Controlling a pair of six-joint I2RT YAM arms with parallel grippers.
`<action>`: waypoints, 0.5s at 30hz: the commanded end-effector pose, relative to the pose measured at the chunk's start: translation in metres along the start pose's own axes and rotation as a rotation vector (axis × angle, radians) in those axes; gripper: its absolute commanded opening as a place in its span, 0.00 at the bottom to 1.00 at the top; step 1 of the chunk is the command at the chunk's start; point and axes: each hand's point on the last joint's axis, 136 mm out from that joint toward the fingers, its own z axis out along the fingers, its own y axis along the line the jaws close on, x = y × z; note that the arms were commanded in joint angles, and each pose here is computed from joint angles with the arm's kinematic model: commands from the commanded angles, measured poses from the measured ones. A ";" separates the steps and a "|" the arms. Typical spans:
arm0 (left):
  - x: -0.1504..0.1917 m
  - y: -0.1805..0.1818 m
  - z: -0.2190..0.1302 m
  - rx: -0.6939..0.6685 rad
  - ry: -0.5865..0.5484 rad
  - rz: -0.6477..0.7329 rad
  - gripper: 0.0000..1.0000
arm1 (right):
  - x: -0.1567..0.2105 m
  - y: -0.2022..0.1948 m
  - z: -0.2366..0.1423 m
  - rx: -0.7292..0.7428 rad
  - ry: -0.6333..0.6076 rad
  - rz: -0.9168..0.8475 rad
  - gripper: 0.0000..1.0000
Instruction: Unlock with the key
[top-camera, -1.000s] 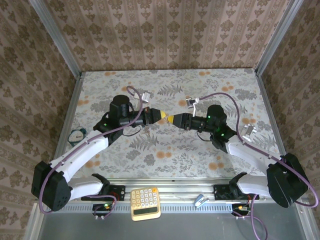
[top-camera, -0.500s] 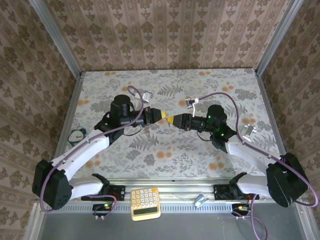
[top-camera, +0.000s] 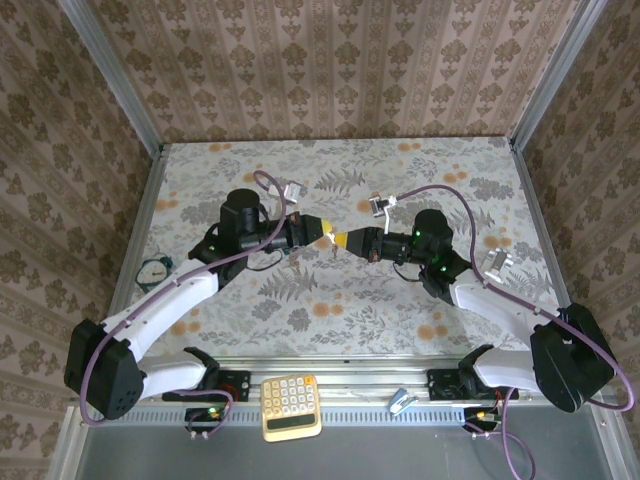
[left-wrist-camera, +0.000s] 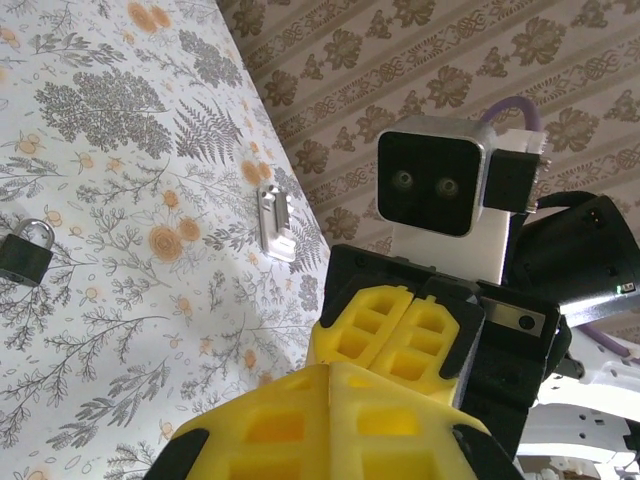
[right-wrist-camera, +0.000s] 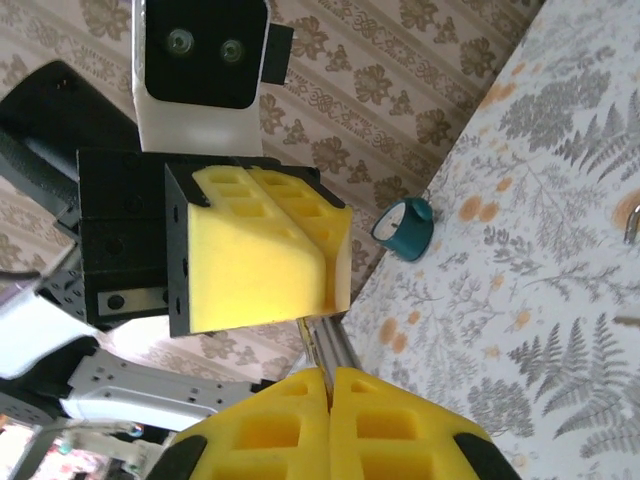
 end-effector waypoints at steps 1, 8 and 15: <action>-0.005 -0.012 -0.002 0.038 -0.017 0.020 0.00 | -0.007 0.021 0.003 -0.064 -0.002 -0.051 0.00; -0.007 -0.002 -0.006 -0.004 -0.043 0.006 0.37 | -0.008 0.012 0.000 -0.008 -0.026 -0.066 0.00; -0.015 0.030 -0.020 -0.148 -0.113 -0.021 0.51 | -0.010 -0.005 -0.016 0.107 -0.067 -0.086 0.00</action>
